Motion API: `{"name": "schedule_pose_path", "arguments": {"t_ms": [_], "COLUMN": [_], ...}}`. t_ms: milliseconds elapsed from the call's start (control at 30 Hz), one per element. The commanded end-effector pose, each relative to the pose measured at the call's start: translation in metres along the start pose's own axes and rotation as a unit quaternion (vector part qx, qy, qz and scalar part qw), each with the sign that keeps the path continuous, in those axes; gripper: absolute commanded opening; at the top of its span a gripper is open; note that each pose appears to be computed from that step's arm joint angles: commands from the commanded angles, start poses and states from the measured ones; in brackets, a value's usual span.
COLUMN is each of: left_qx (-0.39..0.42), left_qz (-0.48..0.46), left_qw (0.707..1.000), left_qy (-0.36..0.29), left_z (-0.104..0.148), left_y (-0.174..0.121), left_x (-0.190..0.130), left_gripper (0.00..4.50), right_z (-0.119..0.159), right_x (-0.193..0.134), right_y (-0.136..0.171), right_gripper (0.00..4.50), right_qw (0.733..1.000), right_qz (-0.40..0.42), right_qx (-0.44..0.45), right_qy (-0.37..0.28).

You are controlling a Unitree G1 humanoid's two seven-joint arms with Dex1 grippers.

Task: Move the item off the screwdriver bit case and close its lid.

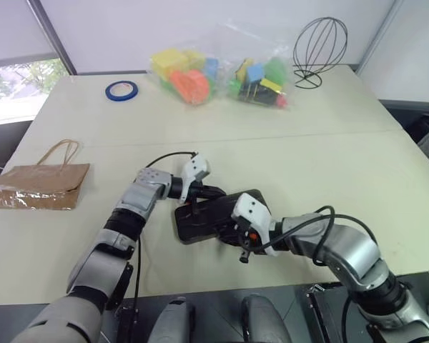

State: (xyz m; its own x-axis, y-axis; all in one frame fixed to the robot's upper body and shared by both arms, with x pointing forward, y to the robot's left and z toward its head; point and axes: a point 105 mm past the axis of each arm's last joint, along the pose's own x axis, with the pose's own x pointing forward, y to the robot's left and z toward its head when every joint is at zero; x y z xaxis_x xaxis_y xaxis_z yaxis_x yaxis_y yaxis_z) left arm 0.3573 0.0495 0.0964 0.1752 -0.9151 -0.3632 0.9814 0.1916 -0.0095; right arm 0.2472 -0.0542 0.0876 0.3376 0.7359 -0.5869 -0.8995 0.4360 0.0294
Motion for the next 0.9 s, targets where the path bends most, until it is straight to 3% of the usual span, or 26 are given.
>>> {"name": "schedule_pose_path", "arguments": {"t_ms": [33,367,633,900], "left_qx": [0.005,0.008,0.01,0.021], "left_qz": [-0.03,-0.066,-0.069,-0.049], "left_qw": [0.999,0.997,0.997,0.998], "left_qy": [0.013,0.042,0.042,0.041], "left_z": [-0.008,-0.03,-0.032,-0.031], "left_y": [-0.01,-0.028,-0.031,-0.022], "left_x": [0.009,0.013,0.014,0.012], "left_gripper": [0.0,0.0,0.0,0.0], "right_z": [-0.002,0.0,0.007,0.003], "right_x": [0.001,-0.004,-0.023,-0.026], "right_y": [-0.01,-0.036,-0.06,-0.048], "right_gripper": [0.04,0.04,0.04,0.04], "right_qw": [0.999,0.987,0.977,0.984], "right_qz": [-0.046,-0.126,-0.176,-0.13], "right_qx": [-0.006,-0.096,-0.122,-0.118], "right_qy": [0.0,0.015,0.02,0.035]}}
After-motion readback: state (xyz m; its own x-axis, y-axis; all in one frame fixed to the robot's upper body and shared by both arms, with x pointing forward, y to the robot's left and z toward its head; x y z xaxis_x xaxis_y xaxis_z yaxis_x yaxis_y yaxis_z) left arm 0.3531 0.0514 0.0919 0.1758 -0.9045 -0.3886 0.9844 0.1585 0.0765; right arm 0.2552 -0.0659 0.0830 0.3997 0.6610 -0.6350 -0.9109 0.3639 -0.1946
